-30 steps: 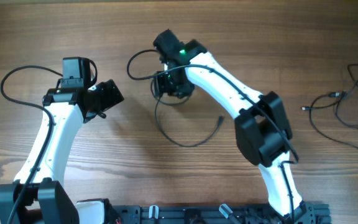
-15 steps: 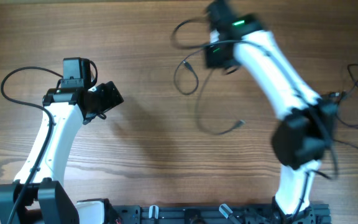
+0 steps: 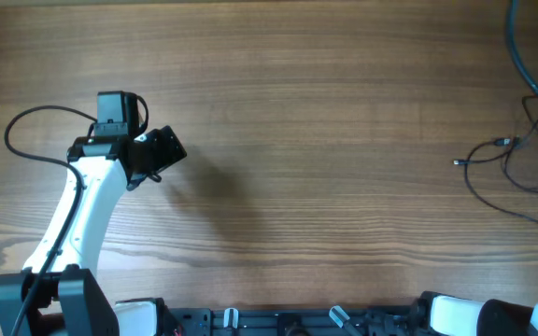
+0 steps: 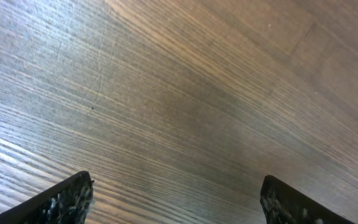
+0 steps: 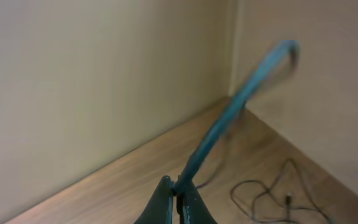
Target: Untangle cables
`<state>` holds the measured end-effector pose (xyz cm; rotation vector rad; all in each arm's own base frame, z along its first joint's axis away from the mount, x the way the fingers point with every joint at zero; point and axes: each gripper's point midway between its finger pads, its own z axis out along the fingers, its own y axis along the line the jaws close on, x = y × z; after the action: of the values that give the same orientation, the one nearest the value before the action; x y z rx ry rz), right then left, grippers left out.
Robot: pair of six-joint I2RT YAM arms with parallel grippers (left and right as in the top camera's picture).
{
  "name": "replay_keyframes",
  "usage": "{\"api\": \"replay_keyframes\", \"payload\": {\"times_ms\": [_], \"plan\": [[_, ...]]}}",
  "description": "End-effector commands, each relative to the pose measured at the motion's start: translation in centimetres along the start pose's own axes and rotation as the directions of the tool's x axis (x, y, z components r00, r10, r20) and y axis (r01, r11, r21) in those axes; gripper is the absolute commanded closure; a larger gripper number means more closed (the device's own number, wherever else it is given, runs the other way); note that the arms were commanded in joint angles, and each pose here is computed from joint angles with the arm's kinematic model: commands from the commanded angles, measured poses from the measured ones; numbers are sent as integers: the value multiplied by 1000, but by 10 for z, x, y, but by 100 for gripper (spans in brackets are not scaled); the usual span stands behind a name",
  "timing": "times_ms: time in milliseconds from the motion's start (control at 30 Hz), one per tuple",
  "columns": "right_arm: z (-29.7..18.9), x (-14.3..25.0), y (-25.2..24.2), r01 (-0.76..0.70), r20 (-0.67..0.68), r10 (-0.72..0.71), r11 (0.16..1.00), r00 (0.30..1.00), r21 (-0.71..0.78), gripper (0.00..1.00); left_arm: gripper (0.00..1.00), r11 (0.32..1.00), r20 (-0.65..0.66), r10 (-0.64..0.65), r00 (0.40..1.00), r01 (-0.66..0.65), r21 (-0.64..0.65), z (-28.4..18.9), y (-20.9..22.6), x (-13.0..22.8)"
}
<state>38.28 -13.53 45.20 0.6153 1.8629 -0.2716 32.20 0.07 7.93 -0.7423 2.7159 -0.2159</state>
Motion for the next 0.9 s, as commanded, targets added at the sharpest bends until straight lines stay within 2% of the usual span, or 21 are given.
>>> {"api": "replay_keyframes", "payload": {"times_ms": [0, 433, 567, 700, 767, 867], "plan": [[5, 5, -5, 25, -24, -24, 999, 999, 23, 96, 12, 1000, 8, -26, 1000, 26, -3, 2, 3, -1], [4, 16, -8, 4, -64, -2, 999, 998, 35, 96, 12, 1000, 15, -25, 1000, 25, 1, 2, 2, -2], [19, 65, -32, -135, -225, 168, 979, 960, 155, 96, 12, 1000, 11, -25, 1000, 25, 4, 2, 1, -2], [46, 121, -58, -133, -369, 235, 950, 899, 281, 96, 12, 1000, 5, -25, 1000, 25, 16, 2, -1, -1], [57, 141, -74, -115, -414, 252, 937, 875, 329, 96, 12, 1000, 4, -25, 1000, 25, 16, 2, -1, -1], [62, 150, -94, -152, -408, 322, 906, 854, 395, 96, 12, 1000, 4, -25, 1000, 25, 16, 2, -1, -1]]}}
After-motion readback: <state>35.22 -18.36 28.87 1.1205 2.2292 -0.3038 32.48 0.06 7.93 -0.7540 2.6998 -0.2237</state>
